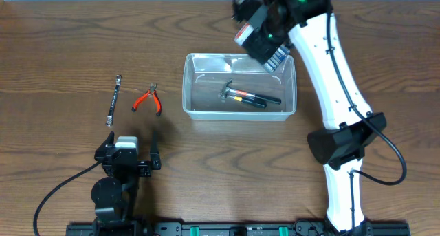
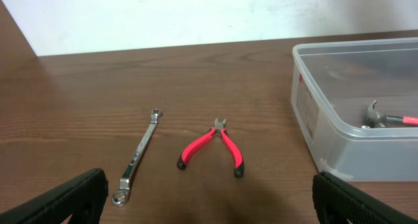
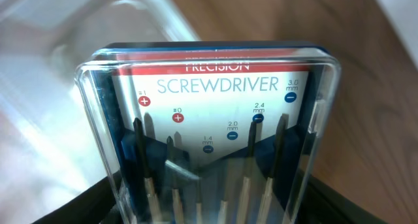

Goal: Pack container
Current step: 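Lift the screwdriver set box and carry it left over the container, then lower the screwdriver set box into the container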

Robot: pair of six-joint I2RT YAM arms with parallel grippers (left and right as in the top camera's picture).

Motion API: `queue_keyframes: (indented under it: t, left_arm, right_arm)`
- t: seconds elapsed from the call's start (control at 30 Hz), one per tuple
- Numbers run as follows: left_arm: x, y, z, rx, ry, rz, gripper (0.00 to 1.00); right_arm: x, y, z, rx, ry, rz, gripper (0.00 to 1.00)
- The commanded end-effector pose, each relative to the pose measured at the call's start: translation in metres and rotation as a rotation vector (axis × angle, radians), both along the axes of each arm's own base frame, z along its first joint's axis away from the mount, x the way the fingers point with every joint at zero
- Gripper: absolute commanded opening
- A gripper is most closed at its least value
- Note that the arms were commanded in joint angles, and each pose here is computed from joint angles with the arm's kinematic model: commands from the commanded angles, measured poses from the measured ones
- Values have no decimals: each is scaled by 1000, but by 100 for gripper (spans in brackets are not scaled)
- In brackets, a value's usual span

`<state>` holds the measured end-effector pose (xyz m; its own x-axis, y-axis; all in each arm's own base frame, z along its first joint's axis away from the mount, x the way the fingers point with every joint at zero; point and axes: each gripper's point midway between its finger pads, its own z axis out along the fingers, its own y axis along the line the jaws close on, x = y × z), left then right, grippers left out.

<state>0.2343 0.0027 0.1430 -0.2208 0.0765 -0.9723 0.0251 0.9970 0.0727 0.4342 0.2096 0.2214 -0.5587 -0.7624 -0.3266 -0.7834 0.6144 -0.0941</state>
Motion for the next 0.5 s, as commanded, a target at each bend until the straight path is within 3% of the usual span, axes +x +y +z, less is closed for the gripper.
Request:
queue_keyframes:
  t: [0.0,0.47]
  left_arm:
    - [0,2,-13,-1,28,12,98]
    - [0,2,-13,-1,28,12,98]
  right_arm:
    - [-16,22,19,61,-24,162,1]
    - [-19,33,13,69,-20,240,1]
